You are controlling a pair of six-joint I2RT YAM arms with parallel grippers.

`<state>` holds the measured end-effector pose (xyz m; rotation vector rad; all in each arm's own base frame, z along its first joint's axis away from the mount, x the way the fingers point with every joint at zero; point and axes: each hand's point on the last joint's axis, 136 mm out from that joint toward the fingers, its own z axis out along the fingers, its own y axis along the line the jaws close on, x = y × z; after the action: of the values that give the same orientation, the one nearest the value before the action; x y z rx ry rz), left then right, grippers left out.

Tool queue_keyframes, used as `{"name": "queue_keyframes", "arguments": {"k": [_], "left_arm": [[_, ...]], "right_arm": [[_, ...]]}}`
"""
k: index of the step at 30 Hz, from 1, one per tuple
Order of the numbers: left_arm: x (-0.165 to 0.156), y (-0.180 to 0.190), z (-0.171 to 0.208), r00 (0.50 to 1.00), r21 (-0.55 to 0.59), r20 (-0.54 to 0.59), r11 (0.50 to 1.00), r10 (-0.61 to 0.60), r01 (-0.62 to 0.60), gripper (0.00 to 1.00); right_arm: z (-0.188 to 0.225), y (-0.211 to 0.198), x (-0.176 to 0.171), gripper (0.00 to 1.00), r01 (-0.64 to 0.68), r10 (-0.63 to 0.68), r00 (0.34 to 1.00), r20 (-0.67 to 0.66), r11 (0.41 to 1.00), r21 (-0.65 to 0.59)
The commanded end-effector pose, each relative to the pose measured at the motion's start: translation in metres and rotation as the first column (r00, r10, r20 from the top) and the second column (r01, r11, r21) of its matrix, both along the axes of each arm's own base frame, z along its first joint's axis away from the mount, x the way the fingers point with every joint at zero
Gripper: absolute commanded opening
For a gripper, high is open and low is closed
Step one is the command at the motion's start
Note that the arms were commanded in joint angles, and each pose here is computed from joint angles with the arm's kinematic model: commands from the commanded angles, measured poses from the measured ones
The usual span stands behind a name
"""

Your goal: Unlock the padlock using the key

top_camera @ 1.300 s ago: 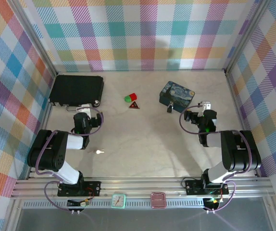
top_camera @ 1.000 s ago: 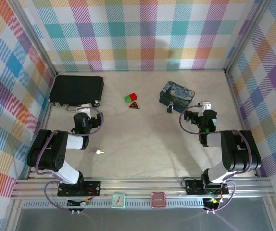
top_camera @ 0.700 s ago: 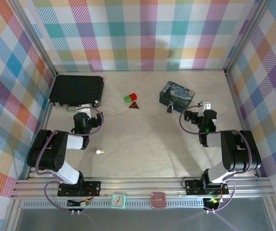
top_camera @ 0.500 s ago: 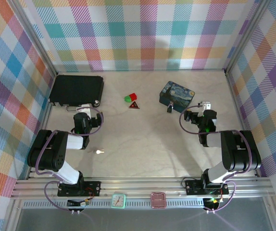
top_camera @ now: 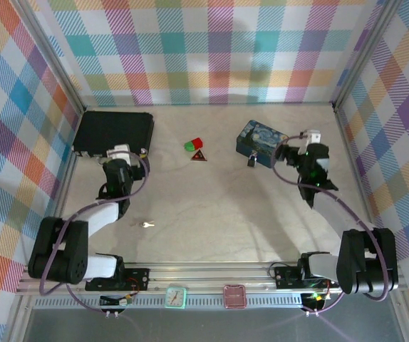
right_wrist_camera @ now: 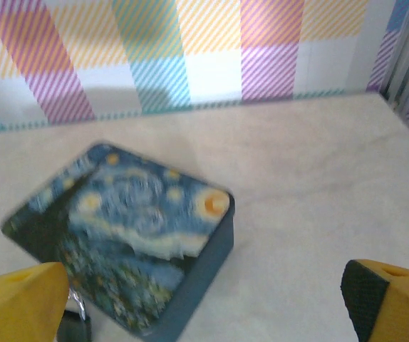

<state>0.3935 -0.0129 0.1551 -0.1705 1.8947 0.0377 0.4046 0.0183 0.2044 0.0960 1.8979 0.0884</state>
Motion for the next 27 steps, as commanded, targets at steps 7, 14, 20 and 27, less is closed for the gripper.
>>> {"name": "queue_keyframes", "arguments": {"k": [7,14,20,27], "left_arm": [[0.008,-0.082,0.053,0.984,-0.362,-0.004,0.917,-0.18,0.166,1.0],[-0.004,-0.152,0.004,0.929,-0.496,-0.129,0.834,-0.346,0.242,1.0],[-0.01,-0.171,-0.017,0.902,-0.57,-0.151,0.781,-0.404,0.255,1.0],[-0.005,-0.175,-0.005,0.901,-0.569,-0.116,0.772,-0.418,0.285,1.0]], "right_arm": [[0.001,0.009,0.06,0.99,0.023,-0.002,0.962,-0.273,0.997,0.074],[-0.038,0.041,0.13,0.99,-0.083,0.145,0.874,-0.464,0.985,0.151],[-0.066,0.071,0.158,0.99,-0.176,0.254,0.835,-0.488,0.964,0.201],[-0.105,0.135,0.155,0.99,-0.383,0.408,0.71,-0.573,0.908,0.171]]}}
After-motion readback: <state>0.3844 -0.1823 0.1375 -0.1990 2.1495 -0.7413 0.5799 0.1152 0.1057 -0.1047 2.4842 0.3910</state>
